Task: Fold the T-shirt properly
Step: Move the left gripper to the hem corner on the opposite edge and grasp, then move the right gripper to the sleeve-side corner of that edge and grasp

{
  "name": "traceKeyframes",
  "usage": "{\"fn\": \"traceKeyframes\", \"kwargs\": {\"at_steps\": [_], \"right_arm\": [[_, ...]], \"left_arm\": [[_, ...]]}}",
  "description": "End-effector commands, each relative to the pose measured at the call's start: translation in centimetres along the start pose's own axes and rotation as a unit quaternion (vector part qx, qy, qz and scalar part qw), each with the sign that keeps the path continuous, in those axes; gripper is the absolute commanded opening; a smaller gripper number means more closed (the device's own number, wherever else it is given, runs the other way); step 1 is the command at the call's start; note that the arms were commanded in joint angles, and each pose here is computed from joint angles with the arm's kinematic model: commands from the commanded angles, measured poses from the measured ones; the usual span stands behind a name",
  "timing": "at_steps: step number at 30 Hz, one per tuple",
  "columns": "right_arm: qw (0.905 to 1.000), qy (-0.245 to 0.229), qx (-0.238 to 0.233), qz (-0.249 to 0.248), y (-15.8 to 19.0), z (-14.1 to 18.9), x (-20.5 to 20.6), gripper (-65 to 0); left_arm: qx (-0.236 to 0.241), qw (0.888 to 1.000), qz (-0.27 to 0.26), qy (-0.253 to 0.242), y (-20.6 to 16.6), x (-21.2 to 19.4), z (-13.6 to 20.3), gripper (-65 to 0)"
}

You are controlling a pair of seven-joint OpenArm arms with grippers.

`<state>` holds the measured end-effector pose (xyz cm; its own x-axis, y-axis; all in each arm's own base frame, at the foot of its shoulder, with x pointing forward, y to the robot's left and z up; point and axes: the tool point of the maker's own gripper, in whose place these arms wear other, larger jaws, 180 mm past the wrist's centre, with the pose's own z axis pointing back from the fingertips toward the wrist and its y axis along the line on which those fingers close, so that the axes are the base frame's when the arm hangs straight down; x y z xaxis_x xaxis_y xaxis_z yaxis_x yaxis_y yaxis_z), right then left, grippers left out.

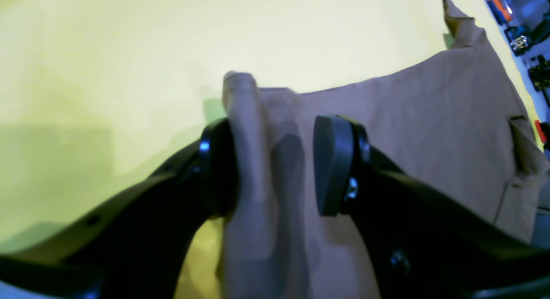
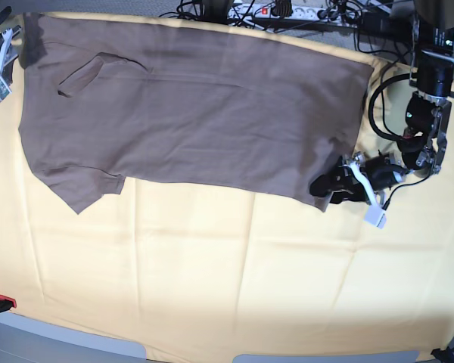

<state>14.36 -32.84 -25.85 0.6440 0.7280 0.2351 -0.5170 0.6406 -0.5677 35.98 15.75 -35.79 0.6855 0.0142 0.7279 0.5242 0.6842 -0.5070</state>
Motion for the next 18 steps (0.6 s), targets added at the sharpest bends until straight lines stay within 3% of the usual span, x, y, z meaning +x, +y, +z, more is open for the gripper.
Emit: {"fn": "traceKeyframes", "kwargs": {"at_steps": [1, 5, 9, 13, 18], "right_arm": [[0.9999, -0.009, -0.012, 0.007, -0.6, 0.2, 0.6, -27.3], [0.9999, -0.01, -0.011, 0.006, -0.6, 0.2, 0.6, -27.3], [0.9999, -0.01, -0.01, 0.006, -0.6, 0.2, 0.6, -27.3], [0.9997, -0.019, -0.011, 0.006, -0.6, 0.2, 0.9, -27.3], [0.999, -0.039, -0.019, 0.003, -1.1, 0.2, 1.8, -27.3]], "left_arm": [[0.005, 1.0, -0.017, 0.014, 0.2, 0.2, 0.2, -33.8], [0.027, 0.998, -0.051, 0.005, 1.0, 1.5, 0.3, -33.8], [0.103, 0.994, -0.039, 0.004, 3.7, 2.6, 0.6, -33.8], [0.106, 0.994, -0.039, 0.007, 3.8, 2.5, 0.7, -34.3], [0.085, 0.995, -0.049, 0.021, 3.1, 1.9, 0.5, -49.9]]}}
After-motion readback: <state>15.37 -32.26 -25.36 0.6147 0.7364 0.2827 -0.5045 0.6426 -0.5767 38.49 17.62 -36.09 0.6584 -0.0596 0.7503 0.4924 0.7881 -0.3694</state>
